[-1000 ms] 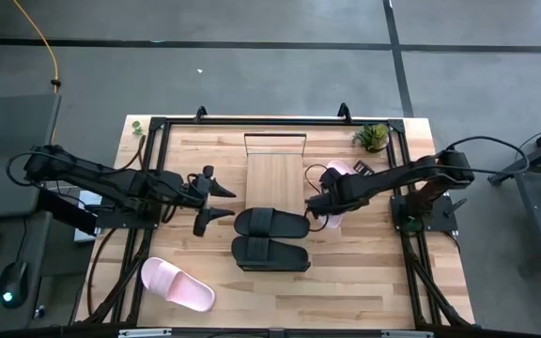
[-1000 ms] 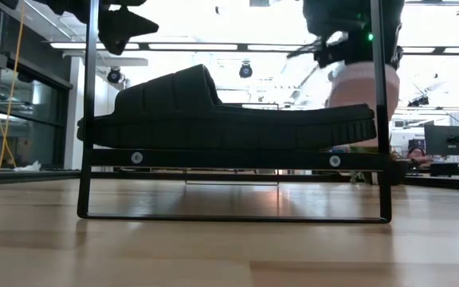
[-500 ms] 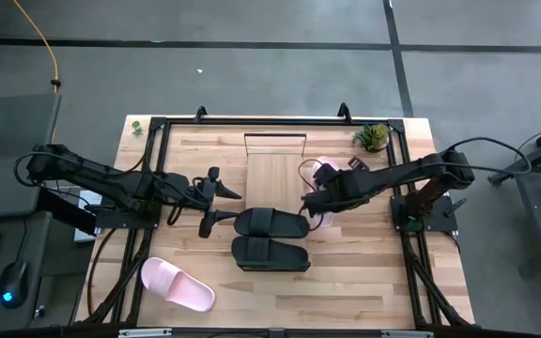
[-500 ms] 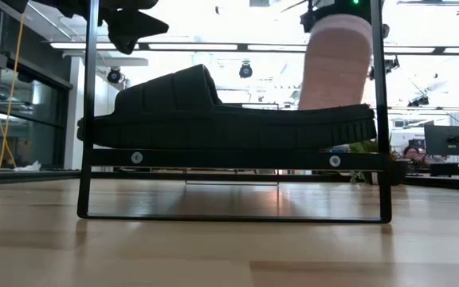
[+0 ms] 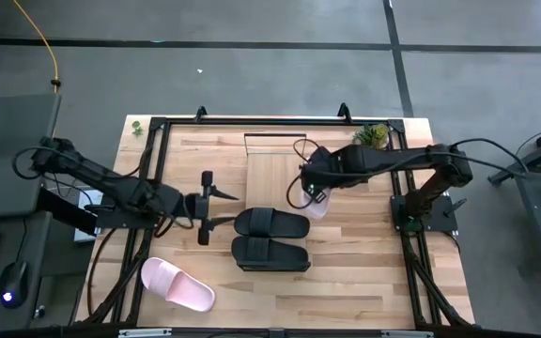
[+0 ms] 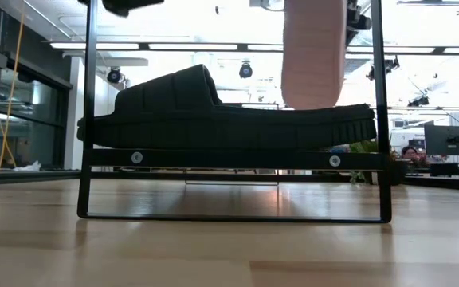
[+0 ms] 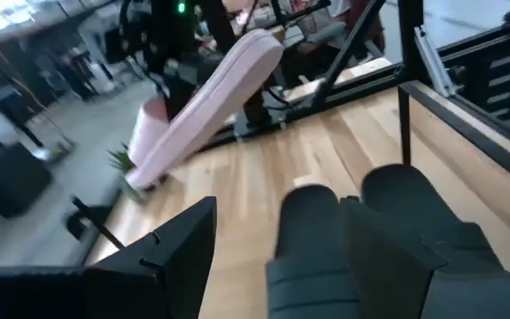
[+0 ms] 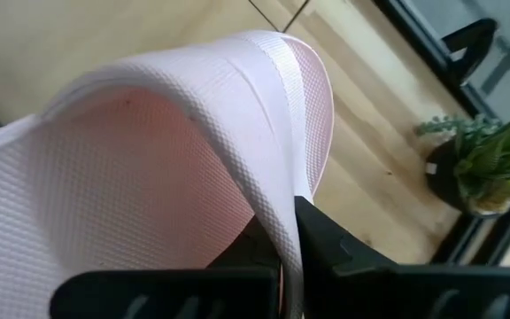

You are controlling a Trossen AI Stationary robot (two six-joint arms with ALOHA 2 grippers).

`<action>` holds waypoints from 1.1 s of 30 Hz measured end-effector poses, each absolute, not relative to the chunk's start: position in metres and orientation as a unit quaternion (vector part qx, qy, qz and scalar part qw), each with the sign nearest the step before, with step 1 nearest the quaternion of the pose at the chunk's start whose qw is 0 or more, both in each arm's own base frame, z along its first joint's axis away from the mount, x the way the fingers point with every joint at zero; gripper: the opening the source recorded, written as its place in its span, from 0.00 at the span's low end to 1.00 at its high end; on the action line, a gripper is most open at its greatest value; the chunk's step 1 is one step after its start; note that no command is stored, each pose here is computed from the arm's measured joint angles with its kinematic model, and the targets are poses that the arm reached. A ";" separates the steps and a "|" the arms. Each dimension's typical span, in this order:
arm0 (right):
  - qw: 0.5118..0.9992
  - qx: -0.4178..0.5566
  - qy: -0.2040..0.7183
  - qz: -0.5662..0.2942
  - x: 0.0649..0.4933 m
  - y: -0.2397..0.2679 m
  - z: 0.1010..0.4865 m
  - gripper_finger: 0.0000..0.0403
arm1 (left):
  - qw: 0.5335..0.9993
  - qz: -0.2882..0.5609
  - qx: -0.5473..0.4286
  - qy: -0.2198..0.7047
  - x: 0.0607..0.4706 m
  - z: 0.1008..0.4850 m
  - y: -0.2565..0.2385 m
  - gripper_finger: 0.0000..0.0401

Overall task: Pick and place slides into the shelf
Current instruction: Put the top pink slipper on the shelf

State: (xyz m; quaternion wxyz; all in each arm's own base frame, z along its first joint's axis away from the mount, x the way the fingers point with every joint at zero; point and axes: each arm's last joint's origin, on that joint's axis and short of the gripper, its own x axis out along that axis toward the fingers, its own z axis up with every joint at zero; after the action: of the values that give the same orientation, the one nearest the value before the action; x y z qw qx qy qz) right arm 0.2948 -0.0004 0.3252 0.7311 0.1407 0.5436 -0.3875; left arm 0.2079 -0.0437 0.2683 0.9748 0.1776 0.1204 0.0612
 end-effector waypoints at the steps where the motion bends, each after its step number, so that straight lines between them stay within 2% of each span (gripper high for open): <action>1: 0.731 0.150 0.543 -0.385 0.295 -0.002 0.327 0.00 | 0.974 0.066 0.183 0.120 0.207 0.271 -0.047 0.56; 8: 0.716 0.204 0.558 -0.366 0.301 -0.015 0.323 0.00 | 0.961 0.104 0.214 0.141 0.201 0.287 -0.066 0.56; 20: 0.653 0.208 0.647 -0.333 0.328 -0.030 0.277 0.00 | 0.937 0.134 0.272 0.174 0.222 0.285 -0.082 0.56; 26: 0.637 0.210 0.652 -0.354 0.333 -0.034 0.289 0.00 | 0.929 0.139 0.287 0.188 0.233 0.283 -0.087 0.56; 28: 0.641 0.204 0.646 -0.361 0.337 -0.032 0.301 0.00 | 0.926 0.146 0.291 0.192 0.237 0.283 -0.088 0.56; 33: 0.695 0.192 0.598 -0.348 0.355 -0.023 0.329 0.00 | 0.917 0.168 0.300 0.201 0.238 0.283 -0.088 0.56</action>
State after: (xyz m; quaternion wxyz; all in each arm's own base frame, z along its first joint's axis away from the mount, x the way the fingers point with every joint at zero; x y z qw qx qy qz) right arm 0.3548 -0.0226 0.3292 0.6954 0.1923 0.5983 -0.3485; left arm 0.2382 -0.0877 0.2834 0.9171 0.3000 0.2012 0.1684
